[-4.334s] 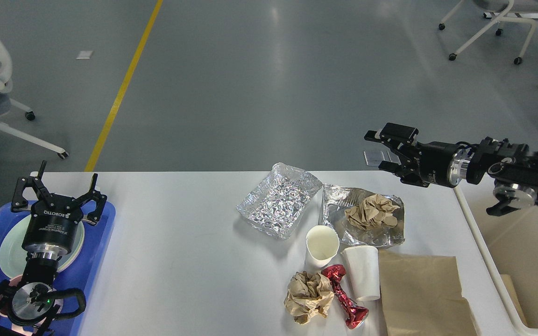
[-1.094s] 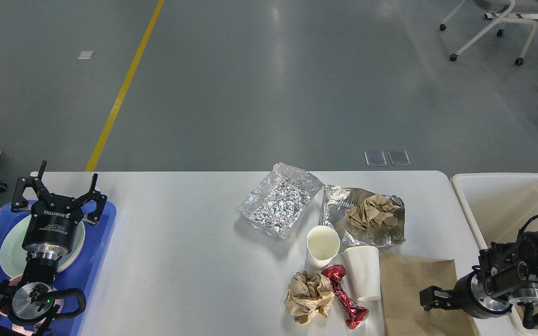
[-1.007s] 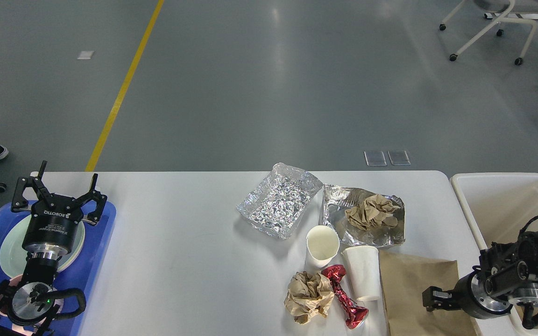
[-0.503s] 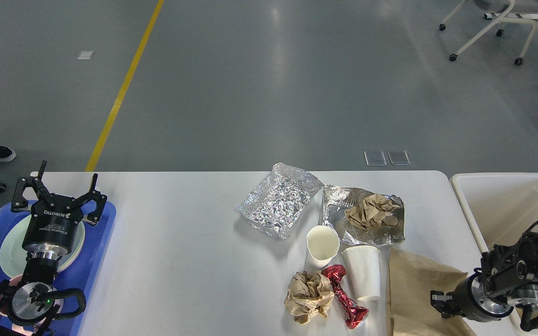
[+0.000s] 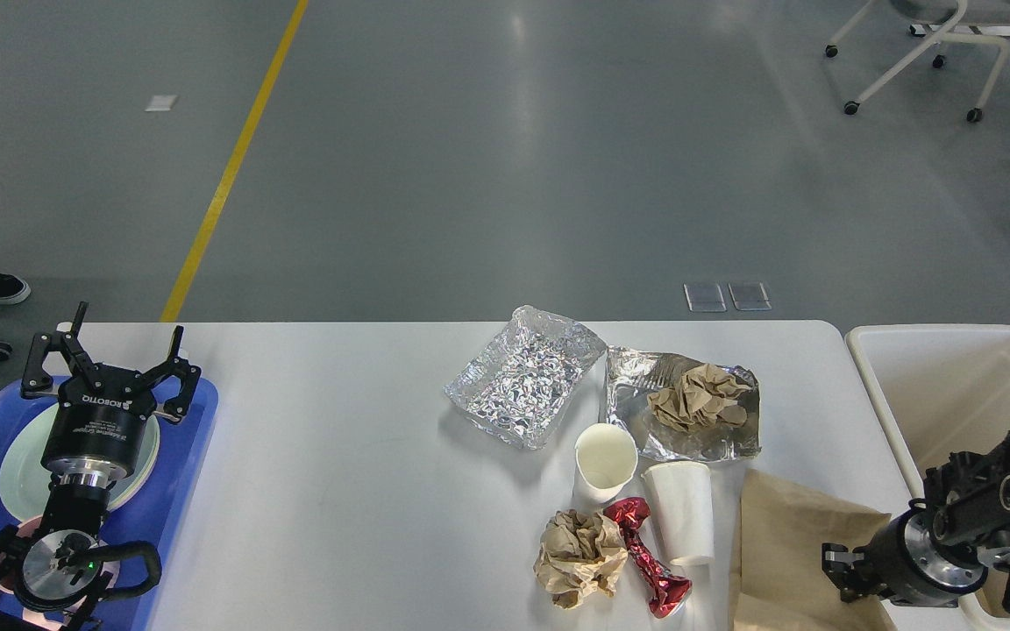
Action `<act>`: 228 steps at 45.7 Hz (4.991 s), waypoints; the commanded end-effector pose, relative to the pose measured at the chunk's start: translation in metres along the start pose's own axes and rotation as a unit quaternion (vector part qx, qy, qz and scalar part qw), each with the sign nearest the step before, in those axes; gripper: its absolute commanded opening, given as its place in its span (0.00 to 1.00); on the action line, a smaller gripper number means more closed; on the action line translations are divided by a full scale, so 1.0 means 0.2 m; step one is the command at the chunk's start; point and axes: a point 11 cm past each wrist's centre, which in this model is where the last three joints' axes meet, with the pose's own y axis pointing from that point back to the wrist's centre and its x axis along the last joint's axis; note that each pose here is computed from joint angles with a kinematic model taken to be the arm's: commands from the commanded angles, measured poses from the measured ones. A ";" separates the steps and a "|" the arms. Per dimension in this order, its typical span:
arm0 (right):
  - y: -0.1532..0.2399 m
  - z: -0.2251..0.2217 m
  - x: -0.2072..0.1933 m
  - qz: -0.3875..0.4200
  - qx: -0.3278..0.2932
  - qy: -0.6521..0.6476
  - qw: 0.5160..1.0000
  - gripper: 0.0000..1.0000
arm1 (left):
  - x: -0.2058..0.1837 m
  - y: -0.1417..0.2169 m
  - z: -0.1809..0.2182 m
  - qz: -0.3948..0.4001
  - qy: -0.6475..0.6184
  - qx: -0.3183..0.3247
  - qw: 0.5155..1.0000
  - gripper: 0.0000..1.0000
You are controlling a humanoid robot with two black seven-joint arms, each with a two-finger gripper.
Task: Tidy desktop
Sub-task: 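Lift the brown paper bag up and over the white bin, then lower the bag into the white bin and open the right gripper, then raise the right gripper and move it toward the crumpled brown paper on the foil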
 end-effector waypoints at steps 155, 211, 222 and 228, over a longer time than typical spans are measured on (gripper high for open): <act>-0.44 0.78 0.31 0.413 -0.113 -0.235 0.872 1.00 | 0.00 0.00 0.00 0.000 0.000 0.000 1.000 0.96; 0.76 0.05 0.83 0.083 -0.042 -0.017 0.996 1.00 | 0.00 0.00 0.00 0.000 0.000 0.001 1.000 0.96; 1.07 -0.37 0.70 0.065 -0.026 0.067 0.995 1.00 | 0.00 0.00 0.00 0.000 0.000 0.001 1.000 0.96; 1.23 -0.56 0.56 0.069 -0.016 0.117 0.991 1.00 | 0.00 0.00 0.00 0.000 0.000 0.000 1.000 0.96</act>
